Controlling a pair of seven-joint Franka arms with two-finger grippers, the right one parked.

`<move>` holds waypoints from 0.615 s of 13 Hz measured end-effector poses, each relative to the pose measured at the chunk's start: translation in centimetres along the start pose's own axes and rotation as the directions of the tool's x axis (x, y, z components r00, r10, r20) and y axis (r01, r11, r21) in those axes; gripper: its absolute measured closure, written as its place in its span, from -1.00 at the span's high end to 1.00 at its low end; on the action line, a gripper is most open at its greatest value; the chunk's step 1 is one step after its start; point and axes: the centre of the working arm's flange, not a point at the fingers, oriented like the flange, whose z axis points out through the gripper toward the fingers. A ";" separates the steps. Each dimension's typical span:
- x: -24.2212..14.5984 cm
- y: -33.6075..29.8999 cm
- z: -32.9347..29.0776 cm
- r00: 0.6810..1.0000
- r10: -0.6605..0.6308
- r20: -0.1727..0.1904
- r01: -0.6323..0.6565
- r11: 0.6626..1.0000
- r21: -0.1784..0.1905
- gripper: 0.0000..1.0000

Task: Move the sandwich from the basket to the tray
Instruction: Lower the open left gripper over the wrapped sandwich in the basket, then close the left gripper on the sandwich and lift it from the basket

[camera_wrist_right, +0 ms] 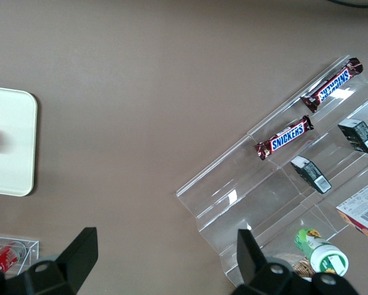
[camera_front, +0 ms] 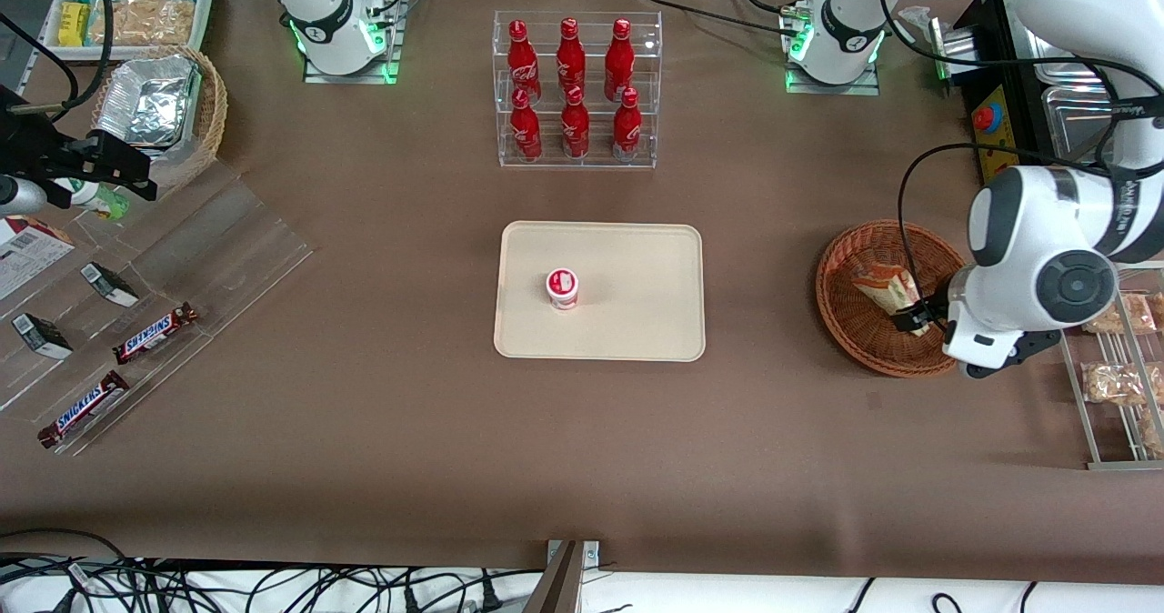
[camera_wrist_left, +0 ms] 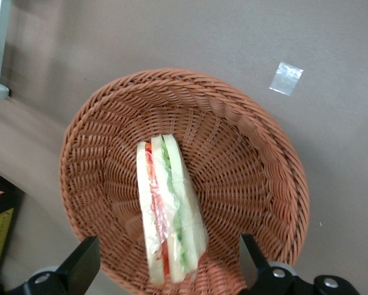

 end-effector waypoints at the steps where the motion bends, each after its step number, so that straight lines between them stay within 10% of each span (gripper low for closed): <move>1: -0.3 0.3 0.9 0.999 -0.033 -0.005 0.033 0.999 -0.002 1.00; 8: -1.7 0.4 5.1 0.976 -0.203 -0.077 0.208 0.976 0.071 1.00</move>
